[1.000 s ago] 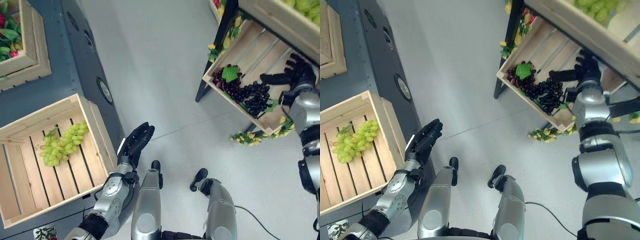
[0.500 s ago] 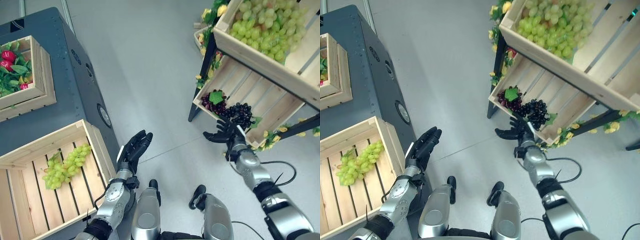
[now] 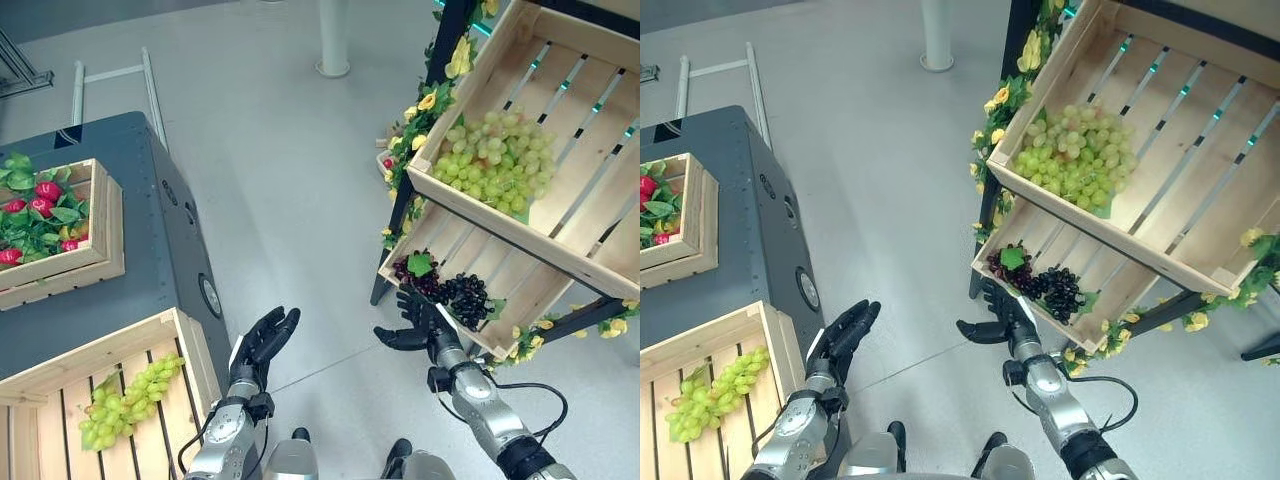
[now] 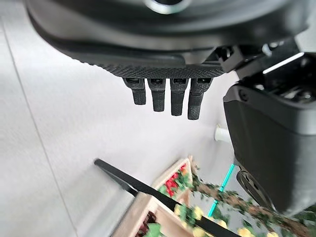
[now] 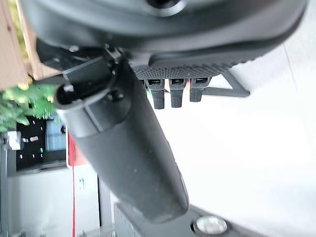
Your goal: Pick up the fruits from the basket on one side to the basket on the other side
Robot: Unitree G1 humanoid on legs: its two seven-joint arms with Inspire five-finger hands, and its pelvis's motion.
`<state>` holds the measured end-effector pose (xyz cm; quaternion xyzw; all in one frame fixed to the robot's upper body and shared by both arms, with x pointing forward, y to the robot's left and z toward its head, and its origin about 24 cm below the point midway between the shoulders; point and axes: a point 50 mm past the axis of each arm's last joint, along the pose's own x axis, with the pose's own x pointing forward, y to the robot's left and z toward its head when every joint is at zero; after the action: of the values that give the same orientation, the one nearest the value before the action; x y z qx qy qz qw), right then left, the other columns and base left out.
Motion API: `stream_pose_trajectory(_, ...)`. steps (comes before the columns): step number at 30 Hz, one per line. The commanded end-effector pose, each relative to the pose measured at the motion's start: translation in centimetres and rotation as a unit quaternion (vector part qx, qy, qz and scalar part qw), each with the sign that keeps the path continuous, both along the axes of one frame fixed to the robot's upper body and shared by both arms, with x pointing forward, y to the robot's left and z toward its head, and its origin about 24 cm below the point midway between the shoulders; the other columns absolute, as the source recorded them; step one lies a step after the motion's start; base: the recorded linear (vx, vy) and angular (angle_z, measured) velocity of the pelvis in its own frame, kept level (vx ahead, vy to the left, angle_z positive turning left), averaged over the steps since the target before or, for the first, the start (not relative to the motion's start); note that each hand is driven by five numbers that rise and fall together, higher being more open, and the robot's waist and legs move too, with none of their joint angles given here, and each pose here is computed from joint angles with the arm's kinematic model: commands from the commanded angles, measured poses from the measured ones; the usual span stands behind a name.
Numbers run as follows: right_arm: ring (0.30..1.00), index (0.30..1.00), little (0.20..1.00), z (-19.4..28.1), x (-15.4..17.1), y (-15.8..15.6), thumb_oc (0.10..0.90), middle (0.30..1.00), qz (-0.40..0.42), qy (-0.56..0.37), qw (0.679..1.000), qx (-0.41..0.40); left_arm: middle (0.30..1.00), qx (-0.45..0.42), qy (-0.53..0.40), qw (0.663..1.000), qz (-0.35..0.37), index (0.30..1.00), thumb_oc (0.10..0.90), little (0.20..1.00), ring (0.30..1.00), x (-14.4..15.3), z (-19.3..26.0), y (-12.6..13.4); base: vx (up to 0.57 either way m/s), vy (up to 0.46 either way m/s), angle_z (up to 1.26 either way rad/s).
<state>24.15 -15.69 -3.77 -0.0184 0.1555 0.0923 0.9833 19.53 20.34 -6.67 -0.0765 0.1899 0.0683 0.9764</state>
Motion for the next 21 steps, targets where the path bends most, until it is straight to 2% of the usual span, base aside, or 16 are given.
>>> stream_pose_trajectory(1, 0.900, 0.900, 0.900, 4.0, 1.5, 2.8, 0.800, 0.900, 0.069, -0.108, 0.990, 0.057, 0.900, 0.005, -0.086, 0.996, 0.021, 0.900, 0.800, 0.900, 0.900, 1.6, 2.7, 0.9, -0.09, -0.093, 0.22)
stream_pose_trajectory(4, 0.900, 0.900, 0.900, 3.8, 1.2, 2.3, 0.800, 0.900, 0.058, -0.107, 0.991, 0.065, 0.900, 0.006, -0.107, 0.994, 0.003, 0.900, 0.800, 0.900, 0.900, 2.4, 3.4, 0.6, -0.11, -0.075, 0.48)
stream_pose_trajectory(8, 0.900, 0.900, 0.900, 2.9, 0.8, 1.9, 0.800, 0.900, 0.036, -0.096, 0.993, 0.065, 0.900, 0.009, -0.111, 0.994, -0.017, 0.900, 0.800, 0.900, 0.900, 3.0, 3.6, -0.2, -0.07, 0.078, 1.26)
stream_pose_trajectory(13, 0.900, 0.900, 0.900, 2.2, 0.0, 2.9, 0.800, 0.900, 0.036, -0.078, 0.991, 0.105, 0.900, 0.044, -0.102, 0.993, -0.027, 0.900, 0.800, 0.900, 0.900, 3.4, 3.7, -0.2, 0.03, 0.134, 0.22)
stream_pose_trajectory(21, 0.900, 0.900, 0.900, 1.5, -0.8, 3.2, 0.800, 0.900, 0.054, -0.061, 0.992, 0.093, 0.900, 0.046, -0.091, 0.994, -0.029, 0.900, 0.800, 0.900, 0.900, 2.0, 3.1, 0.3, 0.07, 0.140, 0.20)
